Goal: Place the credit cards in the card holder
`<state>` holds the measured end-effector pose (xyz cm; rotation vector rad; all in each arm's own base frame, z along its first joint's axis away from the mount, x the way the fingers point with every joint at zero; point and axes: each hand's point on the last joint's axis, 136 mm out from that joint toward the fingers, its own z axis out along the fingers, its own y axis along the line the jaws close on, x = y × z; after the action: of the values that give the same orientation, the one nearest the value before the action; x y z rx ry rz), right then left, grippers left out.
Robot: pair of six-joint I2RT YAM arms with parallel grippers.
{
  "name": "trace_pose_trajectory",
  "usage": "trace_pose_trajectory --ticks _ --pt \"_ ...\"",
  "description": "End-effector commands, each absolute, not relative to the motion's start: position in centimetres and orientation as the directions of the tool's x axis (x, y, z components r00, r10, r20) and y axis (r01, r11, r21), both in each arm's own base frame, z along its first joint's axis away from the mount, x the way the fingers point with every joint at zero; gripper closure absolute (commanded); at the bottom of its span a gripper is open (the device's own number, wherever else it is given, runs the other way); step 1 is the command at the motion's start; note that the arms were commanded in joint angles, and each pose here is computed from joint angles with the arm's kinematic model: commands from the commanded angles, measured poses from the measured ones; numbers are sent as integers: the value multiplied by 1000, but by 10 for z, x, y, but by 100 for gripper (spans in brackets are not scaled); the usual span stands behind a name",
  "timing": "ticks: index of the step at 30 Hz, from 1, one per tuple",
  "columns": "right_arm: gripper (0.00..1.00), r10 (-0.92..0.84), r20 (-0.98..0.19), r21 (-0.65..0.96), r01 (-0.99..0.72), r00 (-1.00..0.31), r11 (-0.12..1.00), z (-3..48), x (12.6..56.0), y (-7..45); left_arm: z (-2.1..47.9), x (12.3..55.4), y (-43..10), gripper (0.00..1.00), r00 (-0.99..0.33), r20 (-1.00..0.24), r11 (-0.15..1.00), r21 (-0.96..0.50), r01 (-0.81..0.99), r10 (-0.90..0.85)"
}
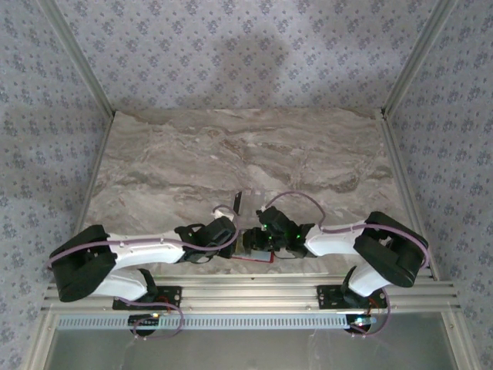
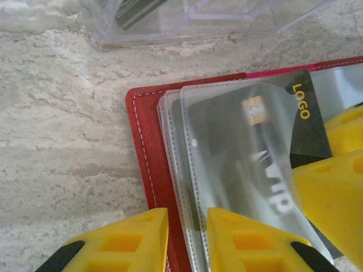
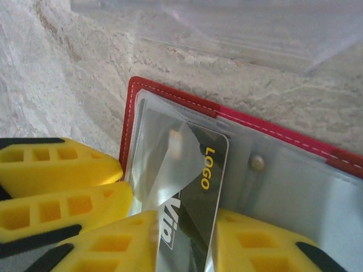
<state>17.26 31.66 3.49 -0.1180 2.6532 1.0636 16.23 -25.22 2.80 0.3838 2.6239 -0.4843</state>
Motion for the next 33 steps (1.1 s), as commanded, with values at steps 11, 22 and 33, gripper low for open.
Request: trace_pose_trajectory --ticks 11,22,33 --pt "40 -41 -315 541 -214 -948 813 33 166 299 40 154 -250 68 -868 -455 876 -316 364 197" --pt "20 -69 -409 409 -251 -910 877 52 166 269 56 153 -247 60 -872 -461 847 -387 365 165" --pt "18 -54 -459 306 -215 -887 927 60 172 240 58 154 -236 50 -885 -451 839 -432 331 117"
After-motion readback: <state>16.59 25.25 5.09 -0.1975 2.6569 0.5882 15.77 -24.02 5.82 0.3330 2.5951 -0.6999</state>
